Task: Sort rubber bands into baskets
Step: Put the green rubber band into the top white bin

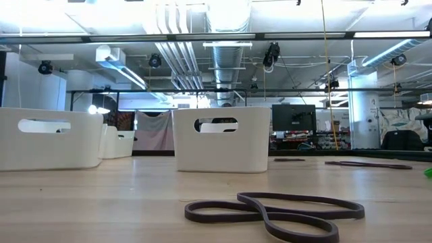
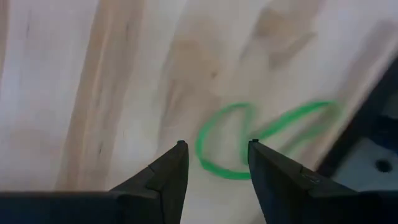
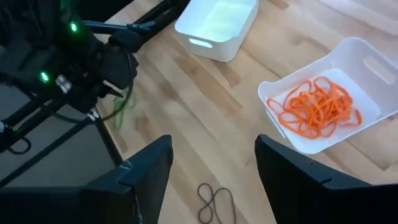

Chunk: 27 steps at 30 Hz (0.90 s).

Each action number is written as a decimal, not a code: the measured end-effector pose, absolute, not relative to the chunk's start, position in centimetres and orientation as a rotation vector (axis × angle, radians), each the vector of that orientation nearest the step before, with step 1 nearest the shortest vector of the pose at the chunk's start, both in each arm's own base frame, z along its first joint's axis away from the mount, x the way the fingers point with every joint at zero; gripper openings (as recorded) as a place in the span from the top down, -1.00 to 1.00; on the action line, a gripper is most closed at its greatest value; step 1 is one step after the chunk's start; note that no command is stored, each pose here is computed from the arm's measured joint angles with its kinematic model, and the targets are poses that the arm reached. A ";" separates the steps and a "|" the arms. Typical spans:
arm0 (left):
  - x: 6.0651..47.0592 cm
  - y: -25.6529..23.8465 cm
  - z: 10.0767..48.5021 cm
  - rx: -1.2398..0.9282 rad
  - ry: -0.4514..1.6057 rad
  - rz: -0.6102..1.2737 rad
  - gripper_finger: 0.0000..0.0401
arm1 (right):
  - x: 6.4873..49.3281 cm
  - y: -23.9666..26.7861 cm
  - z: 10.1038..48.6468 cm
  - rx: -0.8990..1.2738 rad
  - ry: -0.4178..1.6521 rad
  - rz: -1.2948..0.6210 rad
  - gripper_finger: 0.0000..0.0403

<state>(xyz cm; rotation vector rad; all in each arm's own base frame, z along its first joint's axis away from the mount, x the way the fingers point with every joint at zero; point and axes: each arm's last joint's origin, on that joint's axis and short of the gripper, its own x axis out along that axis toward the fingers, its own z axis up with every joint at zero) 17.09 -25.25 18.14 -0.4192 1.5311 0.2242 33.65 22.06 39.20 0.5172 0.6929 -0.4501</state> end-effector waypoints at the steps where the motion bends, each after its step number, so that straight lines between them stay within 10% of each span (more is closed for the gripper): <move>1: 17.1 -25.3 17.7 -0.407 1.547 0.237 0.25 | 33.8 22.2 39.0 0.527 0.693 -0.458 -0.10; 14: 17.4 -25.9 13.6 -0.291 1.647 0.342 0.36 | 34.0 22.4 38.9 0.541 0.688 -0.444 -0.10; 27: 17.9 -25.9 13.5 -0.404 1.653 0.385 0.96 | 33.9 22.4 39.0 0.416 0.753 -0.352 -0.10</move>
